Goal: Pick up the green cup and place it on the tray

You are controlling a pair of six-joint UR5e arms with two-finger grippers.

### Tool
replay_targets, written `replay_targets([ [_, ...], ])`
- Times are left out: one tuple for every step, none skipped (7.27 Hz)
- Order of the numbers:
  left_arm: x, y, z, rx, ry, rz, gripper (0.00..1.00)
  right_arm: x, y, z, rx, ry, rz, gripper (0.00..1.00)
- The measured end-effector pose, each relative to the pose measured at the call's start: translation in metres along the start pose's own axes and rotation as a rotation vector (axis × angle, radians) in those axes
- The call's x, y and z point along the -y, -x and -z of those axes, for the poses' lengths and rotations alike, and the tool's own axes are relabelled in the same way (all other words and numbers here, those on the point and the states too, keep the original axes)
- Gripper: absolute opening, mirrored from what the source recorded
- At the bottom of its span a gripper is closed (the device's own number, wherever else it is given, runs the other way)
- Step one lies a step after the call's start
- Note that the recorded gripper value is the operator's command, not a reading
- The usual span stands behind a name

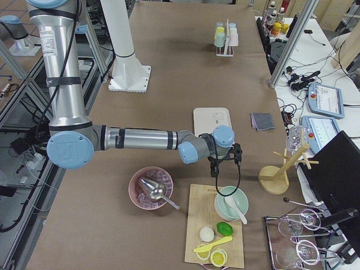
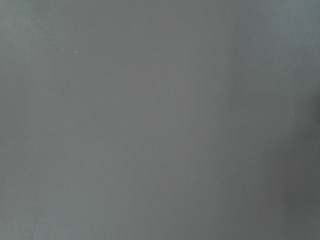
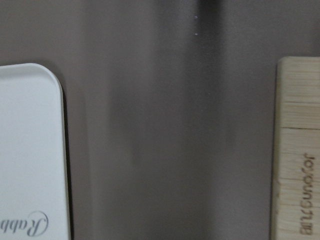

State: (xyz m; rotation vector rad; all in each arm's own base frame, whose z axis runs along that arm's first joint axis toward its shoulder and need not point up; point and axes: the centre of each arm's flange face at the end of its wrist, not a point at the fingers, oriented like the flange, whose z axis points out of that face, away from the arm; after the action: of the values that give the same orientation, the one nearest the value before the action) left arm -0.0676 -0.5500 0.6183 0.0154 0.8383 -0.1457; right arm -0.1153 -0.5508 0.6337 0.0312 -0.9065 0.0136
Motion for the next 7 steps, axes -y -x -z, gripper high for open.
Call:
replay_targets([
  [-0.002, -0.024, 0.021, -0.005, -0.021, 0.050, 0.98, 0.012, 0.031, -0.022, 0.004, -0.011, -0.016, 0.99],
  [-0.008, -0.055, 0.045, -0.011, -0.038, 0.091, 0.98, 0.024, 0.055, -0.035, 0.006, -0.016, -0.018, 0.97],
  [-0.018, -0.093, 0.067, -0.017, -0.048, 0.129, 0.98, 0.033, 0.072, -0.043, 0.008, -0.015, -0.011, 0.92],
  [-0.029, -0.141, 0.078, -0.025, -0.047, 0.167, 0.98, 0.040, 0.083, -0.050, 0.011, -0.013, -0.002, 0.85],
  [-0.036, -0.196, 0.079, -0.026, -0.045, 0.210, 0.98, 0.043, 0.088, -0.056, 0.016, -0.013, 0.010, 0.73],
  [-0.042, -0.249, 0.075, -0.024, -0.049, 0.229, 0.98, 0.043, 0.087, -0.062, 0.022, -0.014, 0.021, 0.65],
  [-0.048, -0.306, 0.070, -0.034, -0.048, 0.192, 0.98, 0.042, 0.085, -0.066, 0.026, -0.014, 0.027, 0.56],
])
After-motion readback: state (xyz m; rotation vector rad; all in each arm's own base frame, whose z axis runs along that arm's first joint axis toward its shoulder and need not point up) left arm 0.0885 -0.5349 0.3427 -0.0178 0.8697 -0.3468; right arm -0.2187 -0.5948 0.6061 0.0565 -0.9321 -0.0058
